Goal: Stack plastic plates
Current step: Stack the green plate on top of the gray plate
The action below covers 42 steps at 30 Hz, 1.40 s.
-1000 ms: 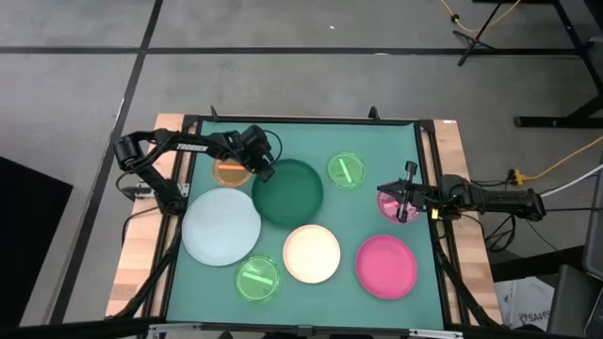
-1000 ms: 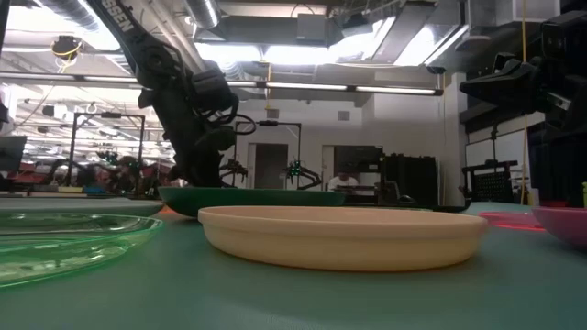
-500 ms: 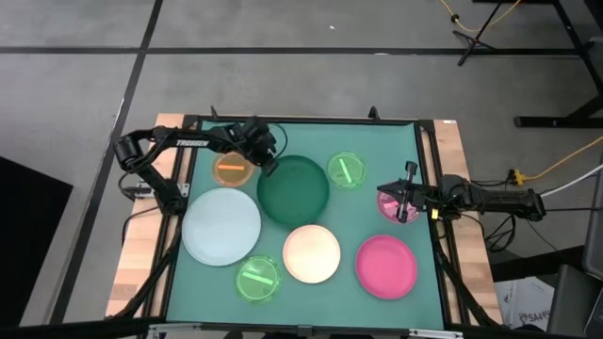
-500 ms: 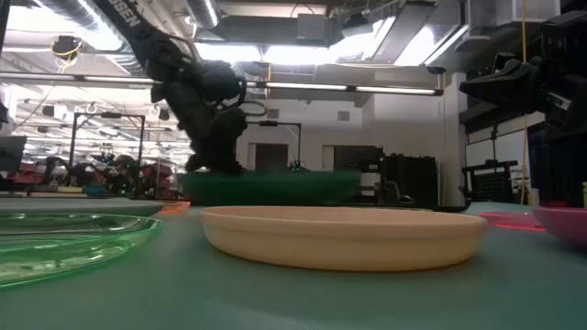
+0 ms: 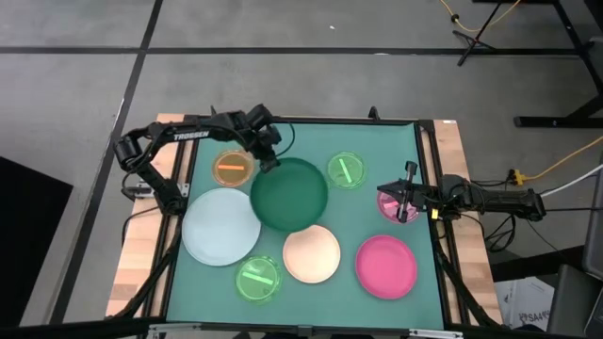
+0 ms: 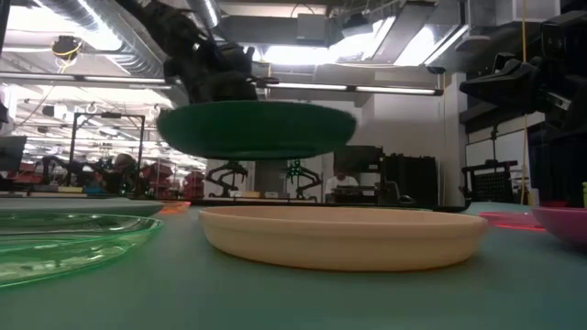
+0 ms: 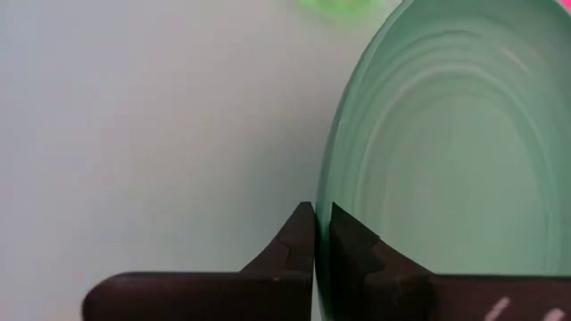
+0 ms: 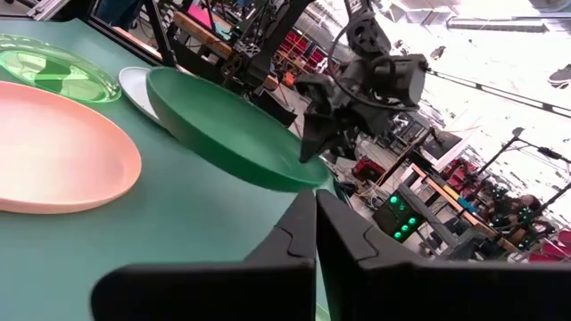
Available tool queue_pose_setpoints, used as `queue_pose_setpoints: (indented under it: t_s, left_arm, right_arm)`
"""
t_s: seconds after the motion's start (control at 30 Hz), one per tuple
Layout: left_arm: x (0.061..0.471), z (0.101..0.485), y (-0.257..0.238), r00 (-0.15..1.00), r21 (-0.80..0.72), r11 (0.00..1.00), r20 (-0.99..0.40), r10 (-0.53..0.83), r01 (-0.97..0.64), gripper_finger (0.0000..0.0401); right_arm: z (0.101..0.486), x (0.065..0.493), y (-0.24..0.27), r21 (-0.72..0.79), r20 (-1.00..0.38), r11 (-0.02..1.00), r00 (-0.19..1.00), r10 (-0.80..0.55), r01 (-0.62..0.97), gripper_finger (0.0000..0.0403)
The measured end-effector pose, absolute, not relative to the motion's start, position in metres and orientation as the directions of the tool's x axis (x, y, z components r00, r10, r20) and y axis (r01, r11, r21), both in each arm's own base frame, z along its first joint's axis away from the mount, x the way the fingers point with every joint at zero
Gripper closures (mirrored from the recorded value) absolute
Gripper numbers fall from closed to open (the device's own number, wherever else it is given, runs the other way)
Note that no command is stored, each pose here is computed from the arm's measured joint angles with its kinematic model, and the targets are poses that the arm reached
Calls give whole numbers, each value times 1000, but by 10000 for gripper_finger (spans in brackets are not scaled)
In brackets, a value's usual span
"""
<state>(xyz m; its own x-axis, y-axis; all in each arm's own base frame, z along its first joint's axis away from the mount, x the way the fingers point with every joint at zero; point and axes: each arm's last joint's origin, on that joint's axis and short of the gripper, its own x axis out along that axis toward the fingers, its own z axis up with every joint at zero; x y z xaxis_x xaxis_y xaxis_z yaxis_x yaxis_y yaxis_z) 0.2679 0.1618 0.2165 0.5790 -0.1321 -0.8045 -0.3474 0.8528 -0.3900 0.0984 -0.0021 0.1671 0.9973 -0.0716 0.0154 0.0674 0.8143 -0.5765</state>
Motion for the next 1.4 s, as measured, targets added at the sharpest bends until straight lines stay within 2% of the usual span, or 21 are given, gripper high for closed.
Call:
queue_pose_setpoints:
  t_s: [0.37, 0.87, 1.23, 1.4]
  left_arm:
    - [256, 218, 136, 346, -357, 912, -897, -274, -204, 399]
    - [239, 216, 99, -12, -322, 936, -945, -327, -140, 399]
    - [221, 196, 92, -179, -250, 959, -946, -271, -135, 394]
    - [216, 185, 90, -202, -233, 963, -945, -257, -136, 391]
  right_arm:
    - [167, 98, -2, -577, 15, 814, 997, -71, 67, 403]
    - [167, 98, -2, -577, 15, 814, 997, -71, 67, 403]
    - [167, 98, -2, -576, 15, 814, 997, -71, 67, 403]
    - [167, 98, -2, -576, 15, 814, 997, -72, 67, 403]
